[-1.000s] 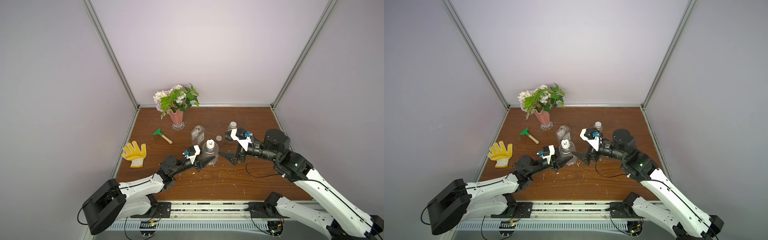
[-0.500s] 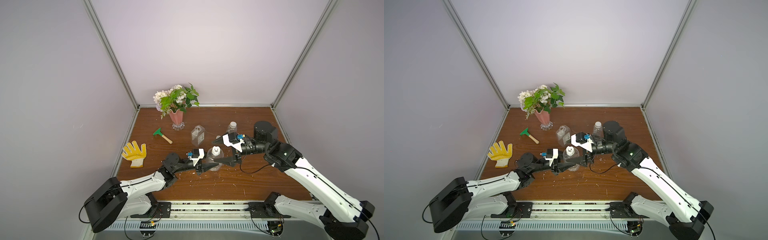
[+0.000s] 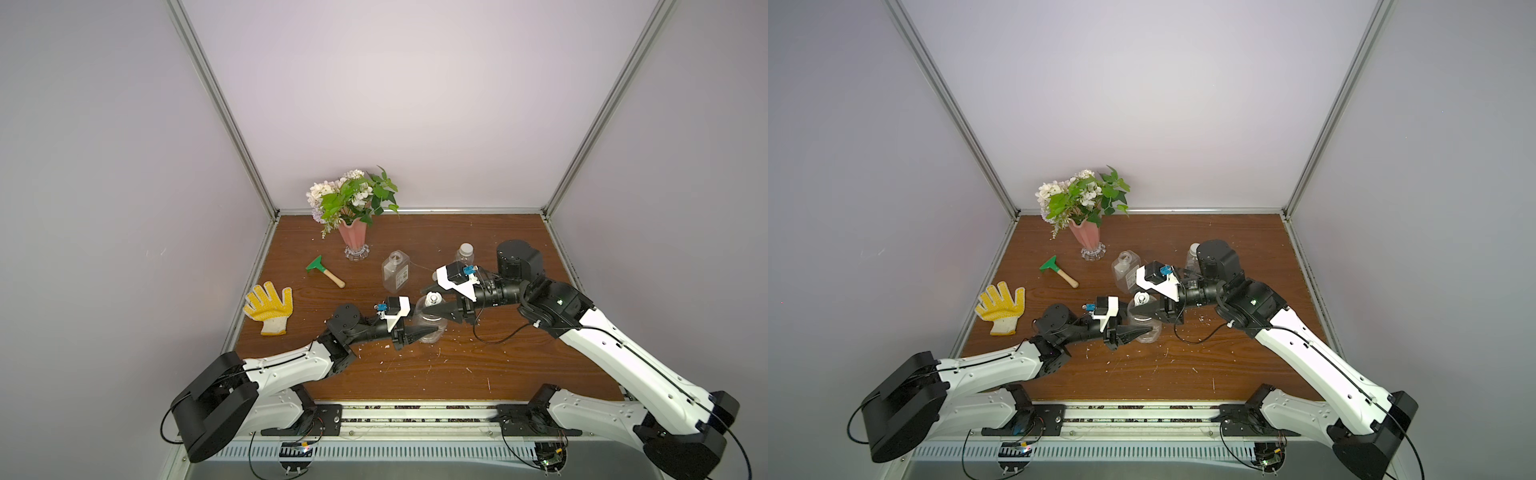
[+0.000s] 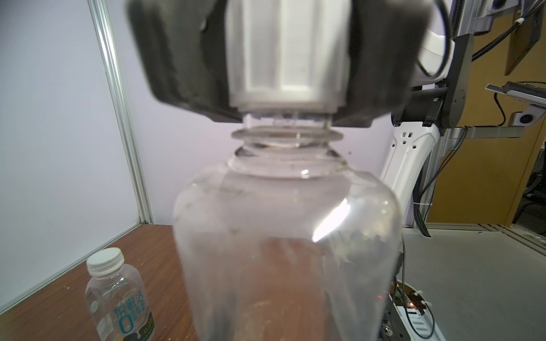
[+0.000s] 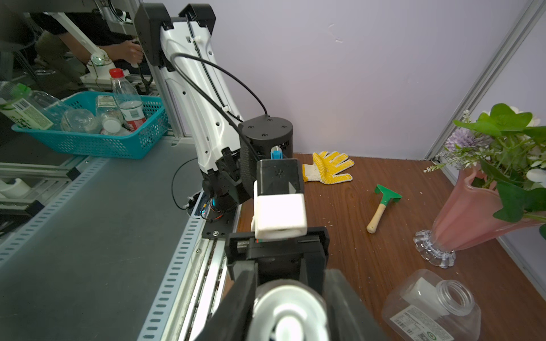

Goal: Screw on the bottle caps
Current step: Screw the bottle cap onto the plastic bottle.

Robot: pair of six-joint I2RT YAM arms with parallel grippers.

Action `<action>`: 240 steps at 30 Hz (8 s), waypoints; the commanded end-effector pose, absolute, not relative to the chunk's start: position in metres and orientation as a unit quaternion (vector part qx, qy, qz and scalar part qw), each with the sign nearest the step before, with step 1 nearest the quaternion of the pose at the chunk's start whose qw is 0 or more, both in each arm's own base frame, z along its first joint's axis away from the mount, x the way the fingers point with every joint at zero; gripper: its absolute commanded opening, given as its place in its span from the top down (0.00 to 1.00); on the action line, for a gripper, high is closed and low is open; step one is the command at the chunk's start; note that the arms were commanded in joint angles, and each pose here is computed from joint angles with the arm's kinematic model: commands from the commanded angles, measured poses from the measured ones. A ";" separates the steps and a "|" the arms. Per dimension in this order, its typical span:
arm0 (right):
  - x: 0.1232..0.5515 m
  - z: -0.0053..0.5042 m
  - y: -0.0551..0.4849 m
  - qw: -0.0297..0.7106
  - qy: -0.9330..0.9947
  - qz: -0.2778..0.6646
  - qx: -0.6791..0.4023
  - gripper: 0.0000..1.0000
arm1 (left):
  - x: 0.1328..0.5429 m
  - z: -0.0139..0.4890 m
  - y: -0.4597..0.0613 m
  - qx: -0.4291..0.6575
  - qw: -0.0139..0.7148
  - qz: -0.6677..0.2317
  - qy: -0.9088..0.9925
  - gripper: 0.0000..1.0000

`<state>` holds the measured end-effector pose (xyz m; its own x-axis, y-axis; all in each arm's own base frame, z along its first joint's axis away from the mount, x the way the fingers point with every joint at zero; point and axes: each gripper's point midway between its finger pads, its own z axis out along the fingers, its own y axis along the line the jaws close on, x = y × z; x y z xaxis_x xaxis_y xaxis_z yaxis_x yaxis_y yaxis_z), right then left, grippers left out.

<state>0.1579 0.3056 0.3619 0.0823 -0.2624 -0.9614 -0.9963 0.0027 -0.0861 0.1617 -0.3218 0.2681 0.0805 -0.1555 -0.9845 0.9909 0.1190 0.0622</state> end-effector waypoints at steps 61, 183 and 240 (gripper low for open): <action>0.160 0.397 0.277 0.515 0.535 0.367 -0.560 0.01 | 0.187 0.290 -0.304 0.407 0.659 -0.414 0.478 0.61; 0.185 0.360 0.279 0.520 0.579 0.332 -0.532 0.18 | 0.185 0.264 -0.336 0.476 0.594 -0.430 0.485 0.63; 0.288 0.286 0.263 0.481 0.813 0.260 -0.200 1.00 | 0.261 0.258 -0.318 0.343 0.662 -0.315 0.587 0.62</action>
<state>0.2613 0.2795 0.2990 -0.3891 -0.1343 -0.9114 -0.7377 0.6379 0.2210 0.2404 -0.3232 0.2112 0.0032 0.0815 -0.9967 0.8834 0.4668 0.0410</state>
